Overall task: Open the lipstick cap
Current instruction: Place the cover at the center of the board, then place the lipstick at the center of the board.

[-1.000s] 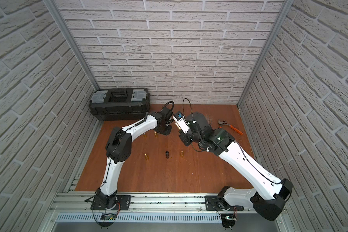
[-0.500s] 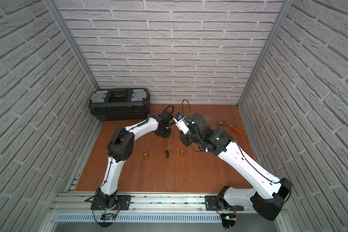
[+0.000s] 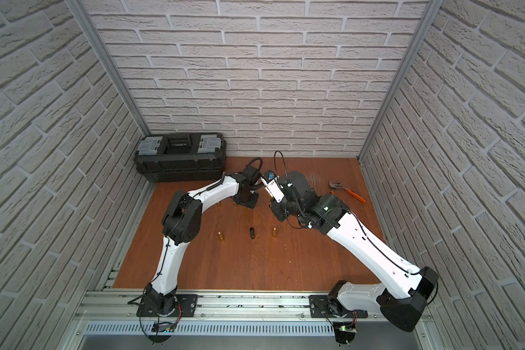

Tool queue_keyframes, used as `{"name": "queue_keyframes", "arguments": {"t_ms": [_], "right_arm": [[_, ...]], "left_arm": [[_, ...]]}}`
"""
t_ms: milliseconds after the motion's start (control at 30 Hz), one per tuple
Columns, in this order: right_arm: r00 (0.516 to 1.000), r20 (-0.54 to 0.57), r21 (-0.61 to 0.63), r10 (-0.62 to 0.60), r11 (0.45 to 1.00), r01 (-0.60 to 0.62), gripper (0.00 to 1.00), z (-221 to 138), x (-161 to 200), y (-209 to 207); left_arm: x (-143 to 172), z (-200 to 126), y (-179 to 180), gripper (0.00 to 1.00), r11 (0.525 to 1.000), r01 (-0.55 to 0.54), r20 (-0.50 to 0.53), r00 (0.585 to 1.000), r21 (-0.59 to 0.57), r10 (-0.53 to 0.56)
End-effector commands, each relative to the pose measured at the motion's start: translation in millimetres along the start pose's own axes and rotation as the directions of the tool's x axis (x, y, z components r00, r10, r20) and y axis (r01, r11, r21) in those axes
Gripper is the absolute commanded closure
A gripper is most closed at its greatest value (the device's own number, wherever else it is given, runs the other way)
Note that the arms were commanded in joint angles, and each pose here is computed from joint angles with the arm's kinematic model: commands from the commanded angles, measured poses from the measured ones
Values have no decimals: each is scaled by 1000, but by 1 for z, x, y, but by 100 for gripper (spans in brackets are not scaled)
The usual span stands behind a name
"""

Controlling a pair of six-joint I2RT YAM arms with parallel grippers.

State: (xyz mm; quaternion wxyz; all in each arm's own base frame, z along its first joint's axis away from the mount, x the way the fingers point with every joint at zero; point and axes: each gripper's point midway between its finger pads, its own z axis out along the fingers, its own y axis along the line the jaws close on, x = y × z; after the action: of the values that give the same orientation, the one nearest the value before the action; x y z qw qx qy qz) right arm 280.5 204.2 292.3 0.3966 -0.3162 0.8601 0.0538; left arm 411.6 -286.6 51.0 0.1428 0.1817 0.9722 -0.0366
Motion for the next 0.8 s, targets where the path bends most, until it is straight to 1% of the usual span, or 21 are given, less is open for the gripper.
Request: {"name": "queue_keyframes", "arguments": {"t_ms": [0,100,200,267,333,433,467,500,567,633,767], "right_arm": [[999,34,14,22,1000,-23,96,-4,-3,-4],[999,29,14,17,1000,-18,97,0,-2,-3],[1000,18,0,15,1000,-15,97,6,-1,1],[1000,12,-15,15,1000,-15,97,10,-2,4],[1000,9,-31,13,999,-13,97,14,-4,7],[1000,12,-45,13,999,-13,97,19,-9,10],[1000,13,-49,13,999,-12,97,21,-10,11],[1000,12,-53,13,999,-12,97,23,-11,12],[1000,15,-70,14,997,-13,97,27,-15,15],[1000,17,-84,16,996,-15,97,32,-19,18],[1000,20,-122,15,992,-13,97,38,-27,25]], "left_arm": [[-29,-68,-9,49,994,24,111,993,109,-36],[-35,-106,-10,49,972,71,119,988,224,-100],[-36,-150,-6,48,928,116,128,977,355,-171],[-34,-181,-4,47,870,153,117,965,469,-233],[-30,-205,1,47,816,178,108,953,550,-281],[-19,-238,0,45,738,174,95,947,652,-308],[-14,-248,-2,45,719,166,91,948,674,-304],[-10,-256,-5,44,706,154,89,951,692,-296],[1,-271,-15,44,664,131,77,959,736,-274],[10,-281,-23,43,638,113,70,965,762,-254],[25,-279,-29,42,636,106,57,972,764,-230]]}}
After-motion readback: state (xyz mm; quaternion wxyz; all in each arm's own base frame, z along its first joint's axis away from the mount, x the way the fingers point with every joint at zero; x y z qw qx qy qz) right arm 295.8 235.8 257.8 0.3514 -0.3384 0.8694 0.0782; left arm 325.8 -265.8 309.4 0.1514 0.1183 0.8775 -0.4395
